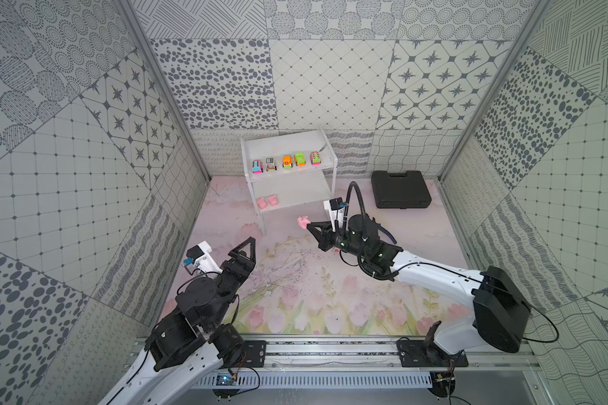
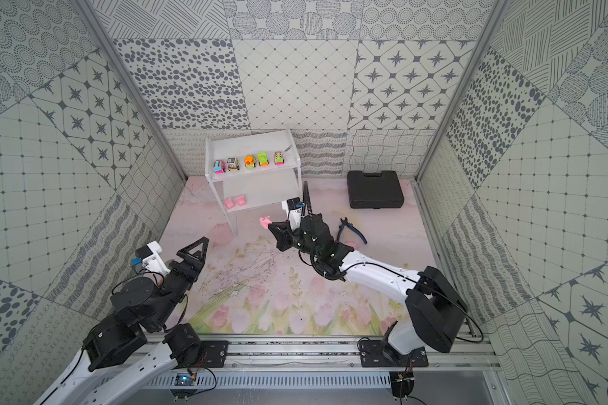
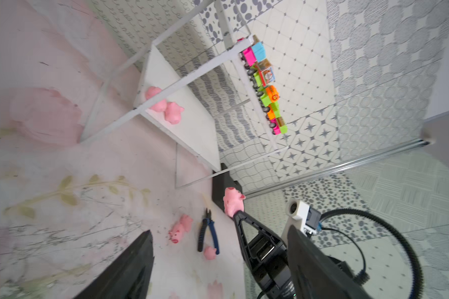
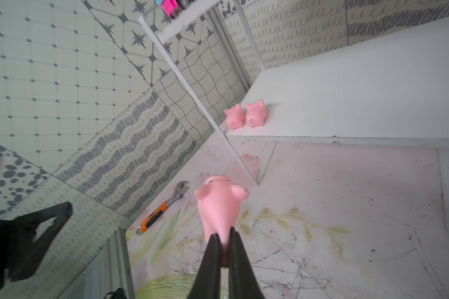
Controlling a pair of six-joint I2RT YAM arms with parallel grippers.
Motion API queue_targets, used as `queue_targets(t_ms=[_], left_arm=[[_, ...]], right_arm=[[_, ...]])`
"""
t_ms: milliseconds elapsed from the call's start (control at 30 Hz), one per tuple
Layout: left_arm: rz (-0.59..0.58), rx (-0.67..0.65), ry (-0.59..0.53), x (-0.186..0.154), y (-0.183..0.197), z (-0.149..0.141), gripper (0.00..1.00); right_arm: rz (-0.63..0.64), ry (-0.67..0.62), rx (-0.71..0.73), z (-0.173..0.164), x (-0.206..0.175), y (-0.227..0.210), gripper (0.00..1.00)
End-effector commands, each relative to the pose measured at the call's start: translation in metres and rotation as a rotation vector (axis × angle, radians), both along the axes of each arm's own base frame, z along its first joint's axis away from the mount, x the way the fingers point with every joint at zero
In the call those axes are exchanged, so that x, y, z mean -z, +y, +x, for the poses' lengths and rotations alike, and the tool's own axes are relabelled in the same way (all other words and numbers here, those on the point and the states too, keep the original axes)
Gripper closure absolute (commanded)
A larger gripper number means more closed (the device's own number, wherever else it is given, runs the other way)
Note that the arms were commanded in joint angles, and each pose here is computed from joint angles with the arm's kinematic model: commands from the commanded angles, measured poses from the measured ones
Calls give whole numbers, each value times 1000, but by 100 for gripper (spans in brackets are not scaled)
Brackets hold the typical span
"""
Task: Organize plastic toys on shelves
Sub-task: Place the plastic toy on the shelf.
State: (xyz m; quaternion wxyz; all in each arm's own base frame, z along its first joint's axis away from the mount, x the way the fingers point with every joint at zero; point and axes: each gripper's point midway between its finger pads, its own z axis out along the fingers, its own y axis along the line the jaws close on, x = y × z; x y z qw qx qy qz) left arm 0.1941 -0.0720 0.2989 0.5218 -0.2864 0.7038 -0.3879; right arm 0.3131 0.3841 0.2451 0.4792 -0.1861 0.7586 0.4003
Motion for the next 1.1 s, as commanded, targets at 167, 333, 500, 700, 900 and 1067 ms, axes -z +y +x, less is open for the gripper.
queue_targets(t_ms=[167, 333, 500, 700, 900, 1067], left_arm=[[439, -70, 257, 71, 55, -32, 16], [430, -84, 226, 69, 65, -39, 16], [443, -90, 222, 67, 71, -43, 16], [438, -88, 219, 66, 73, -45, 15], [420, -98, 218, 67, 76, -47, 15], [413, -97, 217, 67, 74, -46, 16]], right_arm=[[-93, -223, 150, 68, 2, 39, 97], [-97, -269, 181, 91, -1, 60, 97], [-159, -305, 258, 107, 1, 66, 97], [-211, -315, 315, 116, 13, 71, 95], [-249, -315, 371, 122, 22, 67, 93], [-257, -315, 397, 128, 25, 67, 92]])
